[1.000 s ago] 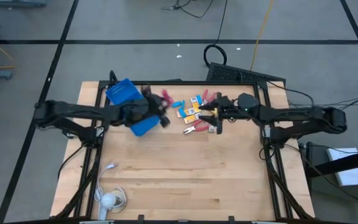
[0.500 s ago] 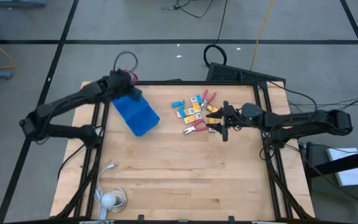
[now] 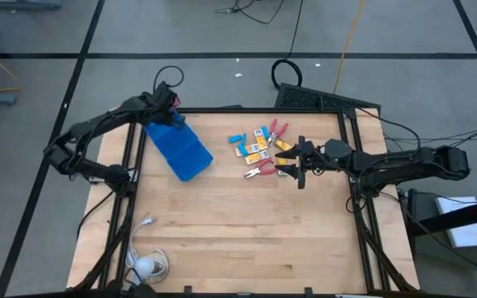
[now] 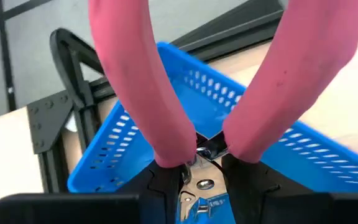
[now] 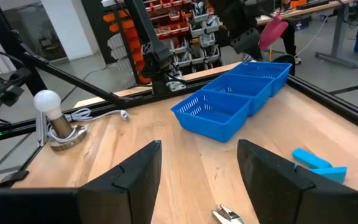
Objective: Pick & Place School Supplies
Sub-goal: Put the pink hole puncher into the top blue bin
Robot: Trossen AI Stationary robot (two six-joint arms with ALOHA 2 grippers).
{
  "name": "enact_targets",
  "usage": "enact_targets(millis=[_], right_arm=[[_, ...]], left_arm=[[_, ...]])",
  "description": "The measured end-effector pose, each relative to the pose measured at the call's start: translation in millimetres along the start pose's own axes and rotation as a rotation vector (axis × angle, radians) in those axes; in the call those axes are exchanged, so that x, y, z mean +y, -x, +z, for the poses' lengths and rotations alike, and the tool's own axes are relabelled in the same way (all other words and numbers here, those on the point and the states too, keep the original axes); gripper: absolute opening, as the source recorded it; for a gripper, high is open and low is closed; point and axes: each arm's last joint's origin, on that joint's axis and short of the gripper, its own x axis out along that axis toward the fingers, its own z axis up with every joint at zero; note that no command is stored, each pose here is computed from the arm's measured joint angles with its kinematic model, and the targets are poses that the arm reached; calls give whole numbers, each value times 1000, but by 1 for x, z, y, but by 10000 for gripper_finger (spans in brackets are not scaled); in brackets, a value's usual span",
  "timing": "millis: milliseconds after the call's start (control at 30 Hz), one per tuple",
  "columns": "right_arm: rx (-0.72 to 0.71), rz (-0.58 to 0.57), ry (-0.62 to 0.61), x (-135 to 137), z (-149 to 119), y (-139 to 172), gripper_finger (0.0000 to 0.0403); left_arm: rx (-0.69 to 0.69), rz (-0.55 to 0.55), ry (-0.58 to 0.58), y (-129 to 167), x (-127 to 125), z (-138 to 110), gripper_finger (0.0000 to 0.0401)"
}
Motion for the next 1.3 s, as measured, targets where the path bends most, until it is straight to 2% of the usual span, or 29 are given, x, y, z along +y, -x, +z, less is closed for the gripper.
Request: enact_targets(millis=[167,433,700,1000,1133,1300], right_arm=[[0,0,13,0,0,0,201],[7,-1,13,0,-1,0,201],[8,-1,13,0,-1,0,201],[8,-1,13,0,-1,0,201],[8,-1,13,0,-1,0,201],[29,-5,13,-1,-3,0,201]], left_arm=[[35,124,-18,-10,1,-2,109],[121,156,-51,-24,-2,-7,107],[179,183,-77,-33,-4,-11,125],[213,206,-91,-32,-2,-14,178],[221,213,-143,-32,-2,-15,207],[183,166,-160,-19,-1,-14,226]])
